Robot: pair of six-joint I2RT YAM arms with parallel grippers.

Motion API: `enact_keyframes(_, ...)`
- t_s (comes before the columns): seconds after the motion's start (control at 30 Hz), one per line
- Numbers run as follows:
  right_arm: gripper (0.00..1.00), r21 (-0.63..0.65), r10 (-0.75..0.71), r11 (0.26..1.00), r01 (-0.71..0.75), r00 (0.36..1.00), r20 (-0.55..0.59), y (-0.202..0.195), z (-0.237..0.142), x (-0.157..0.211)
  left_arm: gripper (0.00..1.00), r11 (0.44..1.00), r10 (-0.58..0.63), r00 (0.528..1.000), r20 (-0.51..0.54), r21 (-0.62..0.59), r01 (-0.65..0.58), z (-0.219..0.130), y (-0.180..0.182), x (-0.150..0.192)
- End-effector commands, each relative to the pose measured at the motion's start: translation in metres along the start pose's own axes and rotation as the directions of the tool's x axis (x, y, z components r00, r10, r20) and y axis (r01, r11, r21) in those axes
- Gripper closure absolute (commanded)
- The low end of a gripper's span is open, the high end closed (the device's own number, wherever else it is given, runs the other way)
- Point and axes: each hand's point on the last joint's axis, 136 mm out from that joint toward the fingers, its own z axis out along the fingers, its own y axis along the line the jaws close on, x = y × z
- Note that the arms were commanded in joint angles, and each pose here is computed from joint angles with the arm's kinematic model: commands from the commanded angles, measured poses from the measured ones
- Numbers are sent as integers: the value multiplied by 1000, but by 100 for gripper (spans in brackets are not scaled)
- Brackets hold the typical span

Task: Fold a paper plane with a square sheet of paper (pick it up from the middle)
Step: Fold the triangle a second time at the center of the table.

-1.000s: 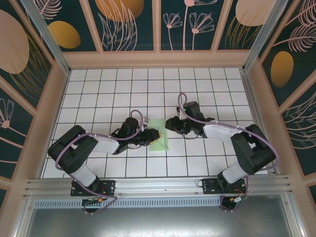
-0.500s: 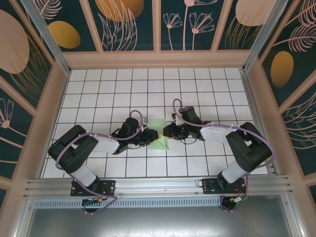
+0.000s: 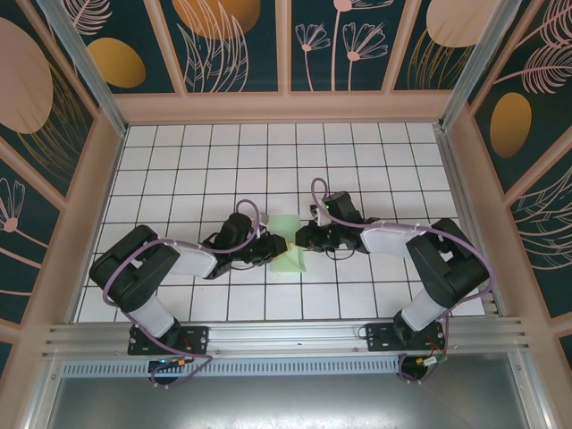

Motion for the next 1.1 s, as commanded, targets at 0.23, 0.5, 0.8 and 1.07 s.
enact_keyframes(0.23, 85, -8, -41, 999, 41, 999, 23, 5, 2, -10, 82, 1000, 2, 1000, -22, 3, -2, 6, -1, 2)
enact_keyframes(0.5, 94, 56, -34, 998, 33, 999, 8, -15, 8, -4, 79, 999, 20, 999, -25, 27, -19, 5, -9, 1)
enact_keyframes(0.8, 96, 123, -33, 992, 34, 999, -9, -37, 11, 6, 74, 997, 67, 997, -24, 47, -65, -3, -23, 1)
enact_keyframes(1.07, 97, 153, -28, 988, 30, 999, -17, -46, 15, 7, 78, 998, 46, 998, -51, 45, -44, 10, -17, 0)
